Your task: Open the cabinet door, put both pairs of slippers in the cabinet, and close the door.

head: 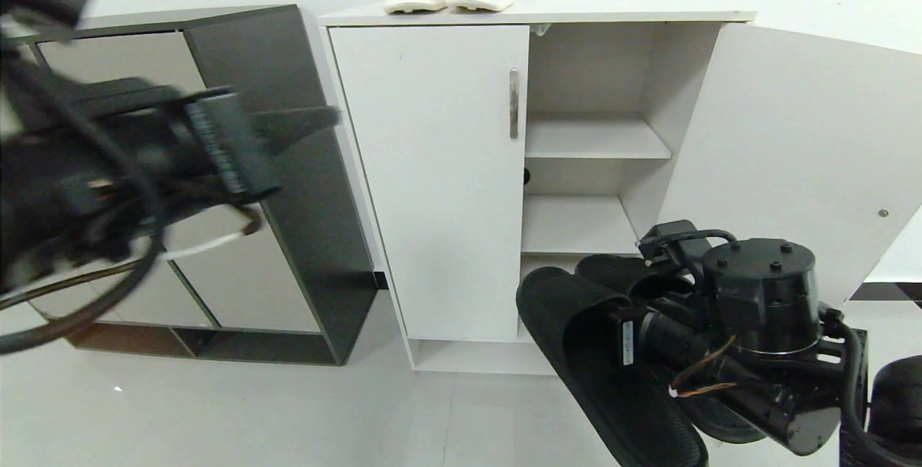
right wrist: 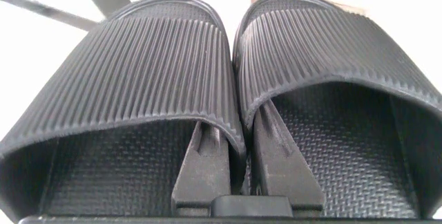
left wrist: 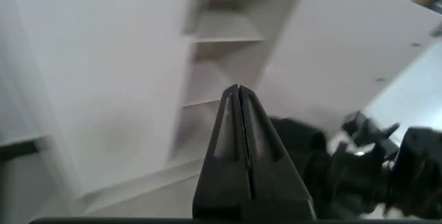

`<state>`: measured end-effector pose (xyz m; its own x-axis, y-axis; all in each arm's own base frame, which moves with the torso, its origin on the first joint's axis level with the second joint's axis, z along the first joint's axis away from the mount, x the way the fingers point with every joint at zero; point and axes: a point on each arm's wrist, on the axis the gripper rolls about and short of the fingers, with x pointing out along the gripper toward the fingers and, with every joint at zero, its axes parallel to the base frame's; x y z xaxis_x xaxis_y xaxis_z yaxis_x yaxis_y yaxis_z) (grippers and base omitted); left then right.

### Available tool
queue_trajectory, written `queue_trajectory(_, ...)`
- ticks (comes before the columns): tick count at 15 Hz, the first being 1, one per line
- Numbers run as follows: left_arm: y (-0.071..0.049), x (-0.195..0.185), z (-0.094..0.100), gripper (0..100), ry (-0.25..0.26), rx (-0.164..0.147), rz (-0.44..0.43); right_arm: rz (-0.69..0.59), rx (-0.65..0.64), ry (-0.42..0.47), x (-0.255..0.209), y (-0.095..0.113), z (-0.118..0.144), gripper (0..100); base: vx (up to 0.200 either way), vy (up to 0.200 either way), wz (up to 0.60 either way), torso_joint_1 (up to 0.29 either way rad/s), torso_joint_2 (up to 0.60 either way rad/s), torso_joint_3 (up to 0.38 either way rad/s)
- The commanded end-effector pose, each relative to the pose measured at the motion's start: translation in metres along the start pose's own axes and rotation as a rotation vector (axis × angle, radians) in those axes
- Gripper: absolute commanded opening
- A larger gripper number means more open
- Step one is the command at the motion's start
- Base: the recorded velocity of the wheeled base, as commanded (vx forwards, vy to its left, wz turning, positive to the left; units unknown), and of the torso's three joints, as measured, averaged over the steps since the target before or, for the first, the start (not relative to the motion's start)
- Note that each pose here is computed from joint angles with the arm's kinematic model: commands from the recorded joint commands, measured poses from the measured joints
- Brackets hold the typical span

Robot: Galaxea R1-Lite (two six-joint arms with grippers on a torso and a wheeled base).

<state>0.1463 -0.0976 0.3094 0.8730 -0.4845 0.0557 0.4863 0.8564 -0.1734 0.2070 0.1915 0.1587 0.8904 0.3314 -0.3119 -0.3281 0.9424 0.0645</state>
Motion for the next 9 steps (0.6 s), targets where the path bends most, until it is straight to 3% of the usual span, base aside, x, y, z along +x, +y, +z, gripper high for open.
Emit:
queue_trajectory(1,0.033,-0.159,-0.054,0,-0.057,0.051,0.418,-0.021,-0.011,0.029,0.012,0.000,-0.007,0,0.000,0.000,0.00,0.000,0.00,0.000)
queue_trajectory(3,0.032,-0.198,-0.104,0,-0.052,0.071,0.583,-0.020,-0.013,0.033,0.012,0.001,-0.008,0,0.000,0.000,0.00,0.000,0.00,0.000)
queue_trajectory(5,0.031,-0.214,-0.153,0,-0.048,0.118,0.692,-0.021,-0.017,0.037,0.012,0.000,-0.009,0,0.000,0.000,0.00,0.000,0.00,0.000)
queue_trajectory(6,0.032,-0.217,-0.176,0,-0.053,0.129,0.720,-0.021,-0.017,0.037,0.012,0.000,-0.009,0,0.000,0.000,0.00,0.000,0.00,0.000)
queue_trajectory(7,0.037,-0.215,-0.190,0,-0.032,0.120,0.746,-0.021,-0.018,0.040,0.012,0.000,-0.010,0,0.000,0.000,0.00,0.000,0.00,0.000)
queue_trajectory(8,0.041,-0.212,-0.198,0,-0.042,0.113,0.767,-0.019,-0.019,0.041,0.012,0.001,-0.011,0,0.000,0.000,0.00,0.000,0.00,0.000)
queue_trajectory(9,0.044,-0.210,-0.212,0,-0.038,0.140,0.714,-0.020,-0.024,0.050,0.012,0.001,-0.013,0,0.000,0.000,0.00,0.000,0.00,0.000)
